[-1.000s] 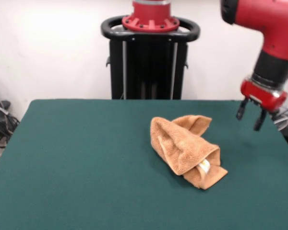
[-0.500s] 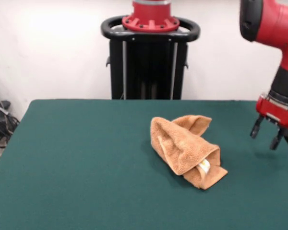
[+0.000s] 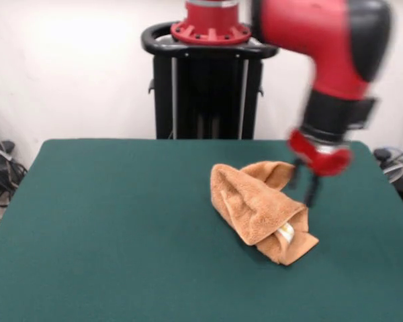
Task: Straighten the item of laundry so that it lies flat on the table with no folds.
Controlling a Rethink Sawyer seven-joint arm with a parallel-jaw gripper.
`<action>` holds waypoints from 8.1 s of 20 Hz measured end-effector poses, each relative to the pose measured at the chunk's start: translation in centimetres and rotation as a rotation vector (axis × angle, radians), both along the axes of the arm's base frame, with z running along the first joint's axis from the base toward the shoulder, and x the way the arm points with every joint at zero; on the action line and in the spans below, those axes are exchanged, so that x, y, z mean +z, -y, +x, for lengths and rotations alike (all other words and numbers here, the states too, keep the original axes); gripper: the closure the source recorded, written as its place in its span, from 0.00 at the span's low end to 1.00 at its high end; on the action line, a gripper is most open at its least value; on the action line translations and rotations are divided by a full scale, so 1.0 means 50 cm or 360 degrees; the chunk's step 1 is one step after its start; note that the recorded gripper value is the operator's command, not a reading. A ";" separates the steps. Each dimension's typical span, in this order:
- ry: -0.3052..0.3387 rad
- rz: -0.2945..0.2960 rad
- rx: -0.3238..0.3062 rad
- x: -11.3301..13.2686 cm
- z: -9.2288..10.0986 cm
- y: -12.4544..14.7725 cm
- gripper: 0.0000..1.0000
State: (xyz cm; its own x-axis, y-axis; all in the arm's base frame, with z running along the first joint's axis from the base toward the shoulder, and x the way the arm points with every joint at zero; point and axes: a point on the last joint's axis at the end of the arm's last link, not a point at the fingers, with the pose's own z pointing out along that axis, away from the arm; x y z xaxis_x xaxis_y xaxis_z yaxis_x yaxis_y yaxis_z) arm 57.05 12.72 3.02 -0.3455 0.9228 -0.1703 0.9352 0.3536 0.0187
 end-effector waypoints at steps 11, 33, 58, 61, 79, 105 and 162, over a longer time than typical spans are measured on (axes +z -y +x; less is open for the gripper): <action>0.0112 -0.0213 0.0084 0.031 -0.031 0.186 0.00; -0.0059 -0.0054 0.0106 -0.028 -0.128 0.127 0.00; -0.0305 0.0112 0.0187 0.133 -0.114 0.033 0.00; -0.0298 0.0106 0.0192 0.130 -0.110 0.032 0.00; -0.0336 0.0050 0.0405 0.225 0.047 -0.072 0.00; -0.0402 -0.0093 0.0352 0.093 0.100 -0.025 0.00; -0.0806 -0.0295 0.0546 0.076 0.098 0.065 0.00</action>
